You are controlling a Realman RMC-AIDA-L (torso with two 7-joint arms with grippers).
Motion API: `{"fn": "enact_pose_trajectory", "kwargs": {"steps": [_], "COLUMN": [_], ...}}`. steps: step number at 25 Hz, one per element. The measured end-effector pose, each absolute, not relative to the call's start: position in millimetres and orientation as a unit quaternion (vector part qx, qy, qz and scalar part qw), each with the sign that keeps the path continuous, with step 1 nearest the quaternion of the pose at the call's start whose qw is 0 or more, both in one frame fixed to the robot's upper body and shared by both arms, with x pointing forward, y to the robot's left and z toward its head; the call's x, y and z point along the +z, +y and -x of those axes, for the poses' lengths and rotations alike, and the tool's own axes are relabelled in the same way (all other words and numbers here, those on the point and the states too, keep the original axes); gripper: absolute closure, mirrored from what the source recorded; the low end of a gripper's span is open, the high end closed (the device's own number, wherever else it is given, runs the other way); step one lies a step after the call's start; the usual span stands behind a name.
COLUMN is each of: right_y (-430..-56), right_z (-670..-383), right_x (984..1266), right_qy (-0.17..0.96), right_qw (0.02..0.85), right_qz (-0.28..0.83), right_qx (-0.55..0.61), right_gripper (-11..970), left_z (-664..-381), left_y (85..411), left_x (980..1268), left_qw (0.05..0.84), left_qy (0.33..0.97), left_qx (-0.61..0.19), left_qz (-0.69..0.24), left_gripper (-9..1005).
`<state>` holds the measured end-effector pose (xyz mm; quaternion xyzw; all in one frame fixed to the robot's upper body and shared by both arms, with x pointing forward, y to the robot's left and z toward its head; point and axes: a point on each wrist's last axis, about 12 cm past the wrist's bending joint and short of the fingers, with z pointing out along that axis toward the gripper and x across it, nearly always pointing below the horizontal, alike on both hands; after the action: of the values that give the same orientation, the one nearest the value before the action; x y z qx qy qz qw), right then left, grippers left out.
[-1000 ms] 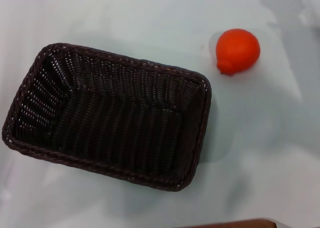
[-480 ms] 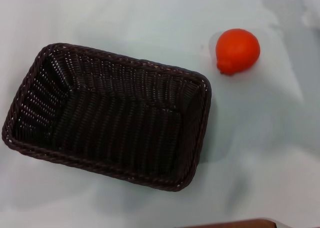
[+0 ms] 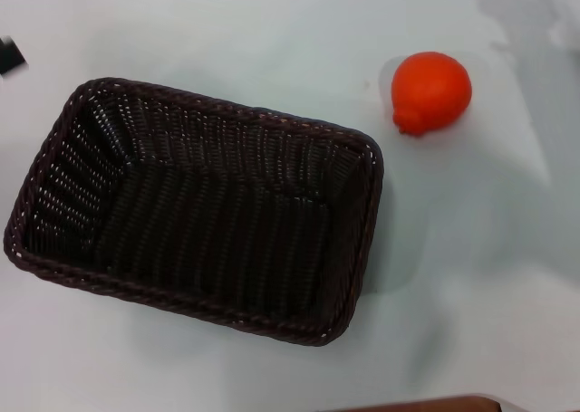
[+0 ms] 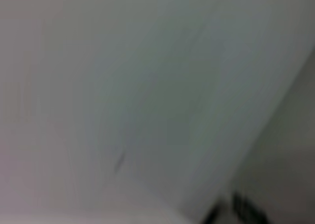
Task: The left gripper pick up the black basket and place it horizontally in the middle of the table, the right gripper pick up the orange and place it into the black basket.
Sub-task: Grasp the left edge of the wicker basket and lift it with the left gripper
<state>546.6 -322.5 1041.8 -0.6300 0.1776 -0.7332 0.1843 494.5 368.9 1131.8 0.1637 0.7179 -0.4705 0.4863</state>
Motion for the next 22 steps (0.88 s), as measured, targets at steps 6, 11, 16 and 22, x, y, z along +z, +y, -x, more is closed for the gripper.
{"fn": "enact_pose_trajectory", "kwargs": {"steps": [6,11,16,22], "right_y": [-322,-323,-326,-327], "right_z": [-548,-547,-544,-541], "right_x": [1042,1042,1040,1038], "right_qy": [0.178,0.181,0.187,0.195], "right_qw": [0.185,0.183,0.179,0.176], "right_qz": [0.630,0.630,0.630,0.631], "right_qx": [-0.733,-0.733,-0.733,-0.730], "right_gripper": [133,133,133,133], "left_z": [-509,-517,-527,-539], "left_y": [364,362,349,327], "left_x": [1154,1171,1182,1180], "left_qw": [0.392,0.361,0.302,0.234], "left_qy": [0.804,0.846,0.882,0.913], "left_qx": [-0.402,-0.340,-0.298,-0.250], "left_qz": [-0.197,-0.198,-0.207,-0.219], "left_gripper": [177,250,263,267]}}
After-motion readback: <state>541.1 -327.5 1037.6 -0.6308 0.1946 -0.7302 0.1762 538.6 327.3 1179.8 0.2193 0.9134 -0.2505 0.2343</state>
